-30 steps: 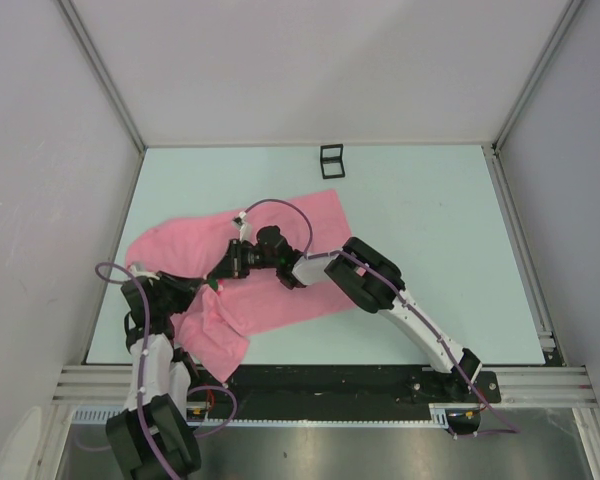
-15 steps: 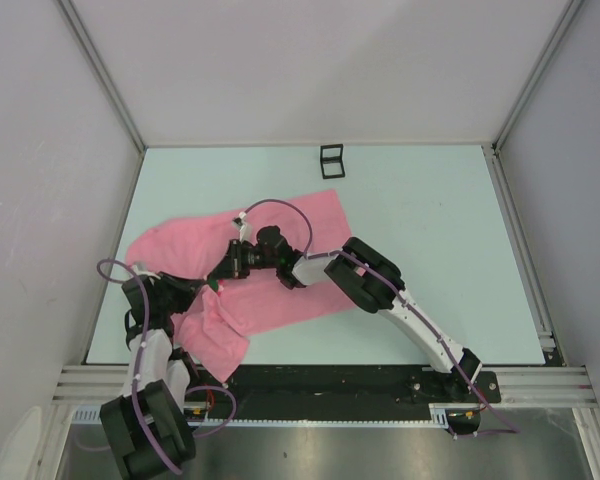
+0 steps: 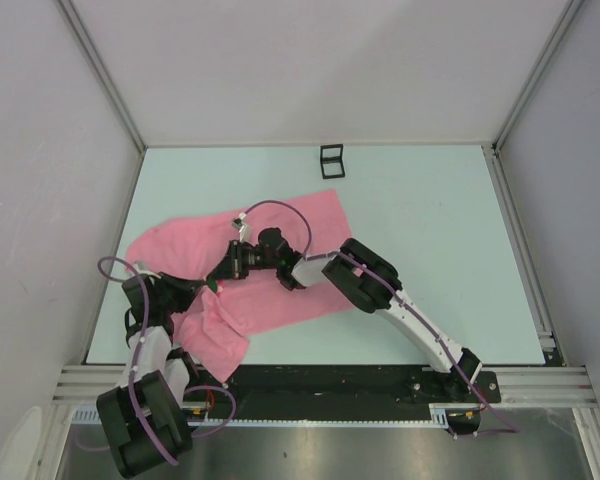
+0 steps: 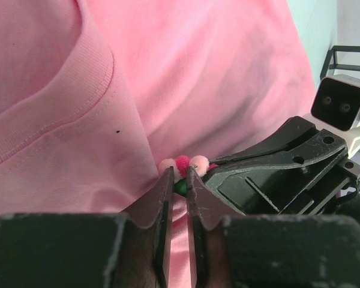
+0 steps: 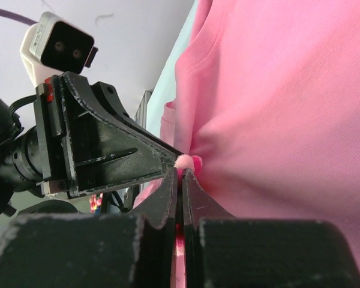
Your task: Remove the brooch from the garment
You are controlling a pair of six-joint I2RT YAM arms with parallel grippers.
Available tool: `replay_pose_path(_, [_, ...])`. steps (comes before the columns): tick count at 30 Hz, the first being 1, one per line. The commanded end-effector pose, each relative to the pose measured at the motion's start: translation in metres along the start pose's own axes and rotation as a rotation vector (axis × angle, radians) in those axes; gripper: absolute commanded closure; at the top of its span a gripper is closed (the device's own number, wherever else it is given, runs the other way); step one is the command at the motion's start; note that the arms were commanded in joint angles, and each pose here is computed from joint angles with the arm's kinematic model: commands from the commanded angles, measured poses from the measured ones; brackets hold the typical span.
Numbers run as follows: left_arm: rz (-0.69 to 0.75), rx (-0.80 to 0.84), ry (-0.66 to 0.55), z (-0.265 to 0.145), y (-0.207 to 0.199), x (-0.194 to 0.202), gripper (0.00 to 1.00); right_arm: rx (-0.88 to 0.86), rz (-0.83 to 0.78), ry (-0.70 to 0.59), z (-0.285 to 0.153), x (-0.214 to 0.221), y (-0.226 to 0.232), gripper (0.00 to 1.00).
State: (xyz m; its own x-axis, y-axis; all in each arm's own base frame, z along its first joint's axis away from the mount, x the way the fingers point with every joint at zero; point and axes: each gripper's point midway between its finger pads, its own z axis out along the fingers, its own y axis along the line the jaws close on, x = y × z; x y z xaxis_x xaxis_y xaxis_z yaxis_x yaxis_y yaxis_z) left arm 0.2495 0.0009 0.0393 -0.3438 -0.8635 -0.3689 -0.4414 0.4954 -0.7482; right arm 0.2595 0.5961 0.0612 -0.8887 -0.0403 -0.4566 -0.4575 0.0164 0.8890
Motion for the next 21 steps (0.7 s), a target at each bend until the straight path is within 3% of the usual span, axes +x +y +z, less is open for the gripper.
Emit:
replay_pose_path(1, [0.040,-0.001,0.002,0.001,0.000,-0.003,0.85,-0.249,-0.099,0.014,0.007,-0.006,0.072,1.00])
replay_pose_path(11, [0.046,0.000,0.018,0.004,-0.002,-0.004,0.92,-0.356,-0.103,0.039,0.004,0.002,0.093,1.00])
replay_pose_path(21, [-0.041,-0.095,0.020,-0.005,0.009,0.001,0.94,-0.288,-0.075,-0.050,-0.009,-0.015,0.069,1.00])
